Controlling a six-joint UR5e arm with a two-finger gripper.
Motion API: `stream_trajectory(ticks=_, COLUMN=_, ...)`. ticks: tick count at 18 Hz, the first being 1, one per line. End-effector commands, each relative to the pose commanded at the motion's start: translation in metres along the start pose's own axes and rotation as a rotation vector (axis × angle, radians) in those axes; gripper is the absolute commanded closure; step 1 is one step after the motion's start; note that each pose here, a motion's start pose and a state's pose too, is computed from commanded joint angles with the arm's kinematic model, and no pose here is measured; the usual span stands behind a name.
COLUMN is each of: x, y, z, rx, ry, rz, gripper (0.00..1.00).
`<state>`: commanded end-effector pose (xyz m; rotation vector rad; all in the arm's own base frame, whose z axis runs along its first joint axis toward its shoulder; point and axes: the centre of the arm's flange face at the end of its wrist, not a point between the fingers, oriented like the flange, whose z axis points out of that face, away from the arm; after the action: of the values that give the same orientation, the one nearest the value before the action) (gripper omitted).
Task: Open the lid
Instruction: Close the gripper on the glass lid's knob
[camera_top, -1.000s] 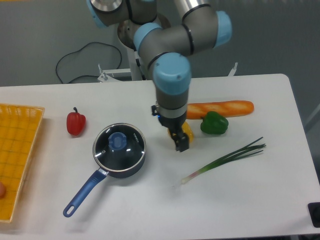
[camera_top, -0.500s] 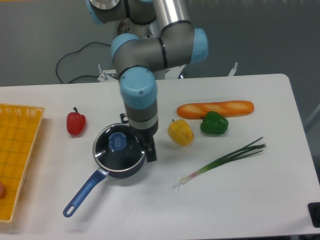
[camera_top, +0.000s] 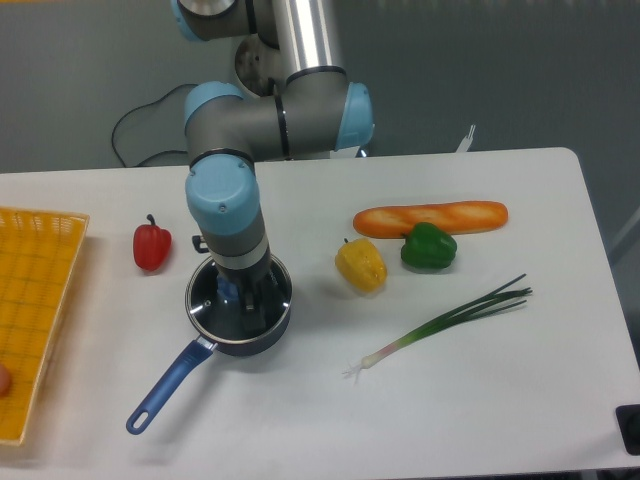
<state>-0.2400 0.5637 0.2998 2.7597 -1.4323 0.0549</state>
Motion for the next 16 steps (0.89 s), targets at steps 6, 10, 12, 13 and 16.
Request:
stream_trajectory(ticks=6, x=0.003, y=-0.009, z=0.002, rx=-0.035, ry=0.006, rz=0.008, gripper=0.00)
stream_trajectory(ticks=10, x=0.007, y=-0.013, z=0.008, rx=-0.041, ry=0.016, rz=0.011, gripper=0.00)
stream_trajectory(ticks=12, x=0.009, y=-0.014, z=0.008, rx=-0.059, ry=0.015, rz=0.002, gripper=0.00)
stream_trajectory(ticks=13, x=0.009, y=-0.015, z=0.007, rx=-0.059, ry=0.012, rz=-0.003, gripper=0.03)
stream_trajectory(ticks=16, x=0.009, y=-0.018, z=0.008, rx=-0.059, ry=0.012, rz=-0.016, gripper=0.07)
